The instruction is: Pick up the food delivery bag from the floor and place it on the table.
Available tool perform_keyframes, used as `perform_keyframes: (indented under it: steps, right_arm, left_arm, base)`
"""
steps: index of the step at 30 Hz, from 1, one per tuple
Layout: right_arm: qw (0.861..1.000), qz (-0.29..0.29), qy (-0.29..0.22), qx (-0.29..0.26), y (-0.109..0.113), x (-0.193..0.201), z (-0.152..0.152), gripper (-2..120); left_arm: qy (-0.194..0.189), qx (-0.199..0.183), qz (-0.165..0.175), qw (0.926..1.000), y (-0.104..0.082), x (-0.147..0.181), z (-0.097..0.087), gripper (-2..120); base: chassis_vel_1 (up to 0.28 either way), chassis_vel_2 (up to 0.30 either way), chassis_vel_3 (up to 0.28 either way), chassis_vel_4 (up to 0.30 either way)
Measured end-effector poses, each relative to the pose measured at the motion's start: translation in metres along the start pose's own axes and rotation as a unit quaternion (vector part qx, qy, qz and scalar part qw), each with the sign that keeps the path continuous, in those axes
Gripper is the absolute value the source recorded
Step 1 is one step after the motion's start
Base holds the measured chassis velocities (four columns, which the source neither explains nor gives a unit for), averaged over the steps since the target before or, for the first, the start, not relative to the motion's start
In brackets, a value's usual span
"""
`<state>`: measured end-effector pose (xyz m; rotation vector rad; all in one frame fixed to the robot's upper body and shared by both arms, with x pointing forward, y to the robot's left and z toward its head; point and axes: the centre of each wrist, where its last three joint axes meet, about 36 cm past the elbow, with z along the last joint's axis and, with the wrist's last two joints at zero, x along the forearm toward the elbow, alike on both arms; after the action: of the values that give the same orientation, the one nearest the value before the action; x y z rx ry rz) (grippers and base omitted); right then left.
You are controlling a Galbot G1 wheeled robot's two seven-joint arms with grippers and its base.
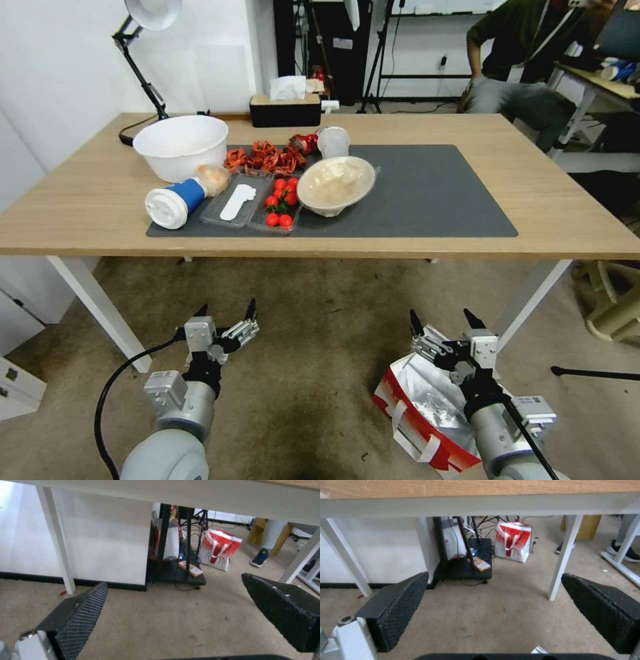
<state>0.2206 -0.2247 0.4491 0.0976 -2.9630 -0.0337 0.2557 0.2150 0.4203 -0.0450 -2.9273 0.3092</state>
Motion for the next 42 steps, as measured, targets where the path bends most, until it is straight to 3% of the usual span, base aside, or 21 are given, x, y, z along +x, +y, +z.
perform_keyframes:
  steps: [42]
  right_arm:
    - [1.000, -0.003, -0.004, -0.002, -0.002, -0.003, -0.002, 100]
  left_arm:
    - [-0.008, -0.004, -0.006, 0.9999, -0.001, 0.009, -0.002, 100]
  base:
    - [0.000, 0.000, 0.000, 0.000]
